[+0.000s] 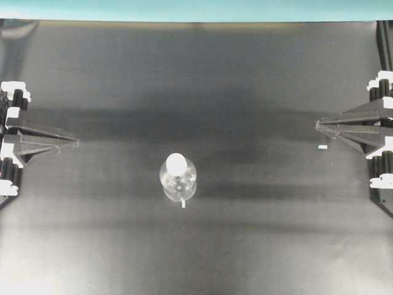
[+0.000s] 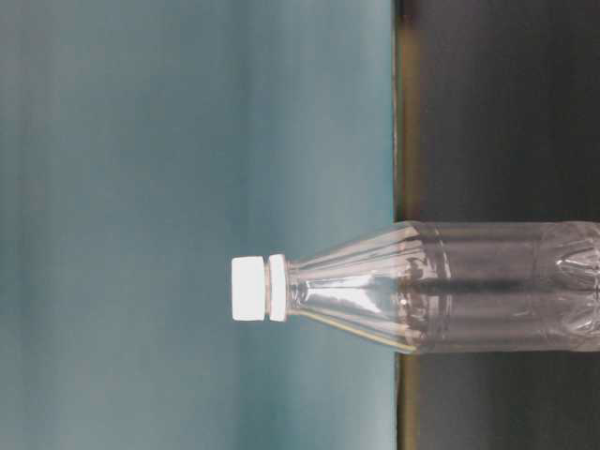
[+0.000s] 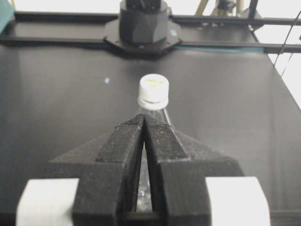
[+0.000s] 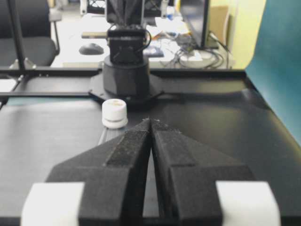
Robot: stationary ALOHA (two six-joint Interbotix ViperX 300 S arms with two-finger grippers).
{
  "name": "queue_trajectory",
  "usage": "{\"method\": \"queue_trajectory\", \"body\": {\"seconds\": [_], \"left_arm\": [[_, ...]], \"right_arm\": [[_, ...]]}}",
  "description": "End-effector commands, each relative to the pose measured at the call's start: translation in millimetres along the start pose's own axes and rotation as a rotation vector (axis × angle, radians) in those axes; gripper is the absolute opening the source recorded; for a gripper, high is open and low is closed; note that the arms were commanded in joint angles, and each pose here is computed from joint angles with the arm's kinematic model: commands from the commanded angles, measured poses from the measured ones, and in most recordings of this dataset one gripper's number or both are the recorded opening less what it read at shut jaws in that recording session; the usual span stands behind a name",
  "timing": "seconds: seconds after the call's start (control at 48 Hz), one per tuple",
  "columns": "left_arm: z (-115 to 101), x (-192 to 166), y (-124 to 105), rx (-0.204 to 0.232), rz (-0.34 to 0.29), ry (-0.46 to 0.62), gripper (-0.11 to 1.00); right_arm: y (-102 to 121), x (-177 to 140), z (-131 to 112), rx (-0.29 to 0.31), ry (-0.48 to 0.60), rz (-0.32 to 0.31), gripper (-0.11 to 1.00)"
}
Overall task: Open the bottle cap by holding the bottle with the left arm and twisting the cap with the right arm.
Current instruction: 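Move the left gripper to the clear bottle and close around its body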
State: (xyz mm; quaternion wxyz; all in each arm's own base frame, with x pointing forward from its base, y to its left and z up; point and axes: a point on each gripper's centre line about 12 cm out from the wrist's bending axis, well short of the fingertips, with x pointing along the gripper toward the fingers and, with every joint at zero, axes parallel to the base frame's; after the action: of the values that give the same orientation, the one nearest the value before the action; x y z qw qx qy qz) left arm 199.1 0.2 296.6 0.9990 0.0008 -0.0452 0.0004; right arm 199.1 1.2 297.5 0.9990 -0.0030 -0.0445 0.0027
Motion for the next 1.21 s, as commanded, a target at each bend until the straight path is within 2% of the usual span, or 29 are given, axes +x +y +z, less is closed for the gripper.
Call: {"method": "queue_trajectory", "body": {"seconds": [0.0, 0.063, 0.104, 0.333, 0.417, 0.479, 0.625, 0.708, 0.771, 0.875, 1.042, 1.188], "left_arm": [[28, 12, 1, 0.037, 0.001, -0.056, 0.14], [37, 19, 3, 0.046, 0.01, -0.062, 0.11], [39, 25, 5, 0.048, 0.02, -0.056, 0.08], [36, 62, 9, 0.048, 0.029, 0.001, 0.09], [36, 77, 9, 0.046, 0.025, 0.001, 0.15], [37, 87, 8, 0.047, 0.019, -0.018, 0.28], [40, 111, 1, 0.032, -0.01, -0.09, 0.71], [36, 125, -2, 0.024, -0.02, -0.101, 0.9], [26, 137, -6, 0.021, -0.032, -0.081, 0.97], [6, 153, -10, 0.013, -0.042, -0.028, 0.94], [-33, 175, -13, -0.009, -0.052, 0.043, 0.96], [-58, 184, -14, -0.021, -0.052, 0.099, 0.97]], "right_arm": [[-3, 3, 0, 0.014, 0.002, -0.013, 0.03], [-4, 5, 0, 0.024, 0.02, -0.022, 0.07], [-5, 6, -1, 0.03, 0.038, -0.025, 0.02], [-5, 12, -5, 0.039, 0.149, -0.025, 0.0], [-4, 12, -5, 0.038, 0.168, -0.024, 0.0], [-4, 12, -6, 0.038, 0.178, -0.024, 0.0], [-5, 11, -5, 0.038, 0.175, -0.026, 0.0], [-5, 11, -7, 0.038, 0.181, -0.029, 0.0], [-6, 11, -7, 0.04, 0.182, -0.03, 0.0], [-7, 11, -6, 0.046, 0.18, -0.036, 0.0], [-7, 10, -6, 0.067, 0.175, -0.041, 0.0], [-7, 10, -7, 0.102, 0.178, -0.045, 0.0]]}}
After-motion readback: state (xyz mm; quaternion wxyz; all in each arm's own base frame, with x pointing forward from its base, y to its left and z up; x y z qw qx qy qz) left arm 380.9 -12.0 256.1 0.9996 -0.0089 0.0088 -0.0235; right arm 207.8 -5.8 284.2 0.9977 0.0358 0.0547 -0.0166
